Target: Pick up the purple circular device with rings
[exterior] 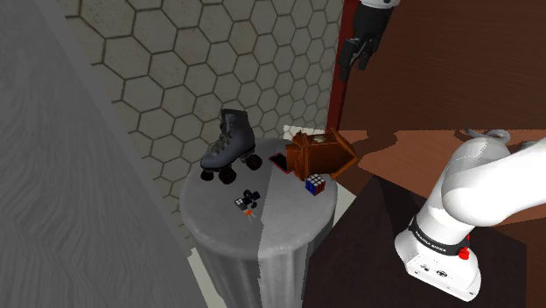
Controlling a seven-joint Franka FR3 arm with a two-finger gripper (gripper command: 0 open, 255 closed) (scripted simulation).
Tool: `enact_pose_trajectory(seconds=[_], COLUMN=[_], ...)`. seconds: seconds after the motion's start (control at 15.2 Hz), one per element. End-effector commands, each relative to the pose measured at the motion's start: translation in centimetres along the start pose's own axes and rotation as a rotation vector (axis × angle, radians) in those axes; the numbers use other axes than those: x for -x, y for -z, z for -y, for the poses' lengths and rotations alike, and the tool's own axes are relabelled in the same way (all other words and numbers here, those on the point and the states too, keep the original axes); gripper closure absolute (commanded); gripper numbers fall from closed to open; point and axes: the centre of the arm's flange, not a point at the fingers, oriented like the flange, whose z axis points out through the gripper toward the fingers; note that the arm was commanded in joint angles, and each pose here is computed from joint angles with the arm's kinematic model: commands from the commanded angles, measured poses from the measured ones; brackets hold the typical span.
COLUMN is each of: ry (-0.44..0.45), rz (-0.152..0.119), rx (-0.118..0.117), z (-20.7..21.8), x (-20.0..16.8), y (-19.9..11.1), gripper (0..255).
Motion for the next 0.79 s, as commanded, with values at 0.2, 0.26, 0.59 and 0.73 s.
enact_pose_trajectory(seconds=[0.2,0.26,0.59,0.73], ry=[-0.011,-0.015,-0.033,-0.040], rz=[-0.004,-0.006,-0.013,-0.015], rx=[-0.004,-0.005,-0.011,-0.013], z=[2.1,2.8,6.4,7.8], x=[-0.6,-0.8,-1.8,-2.3], y=[-3.2,-4.3,-9.7,-11.8], gripper=[0,0,0,0])
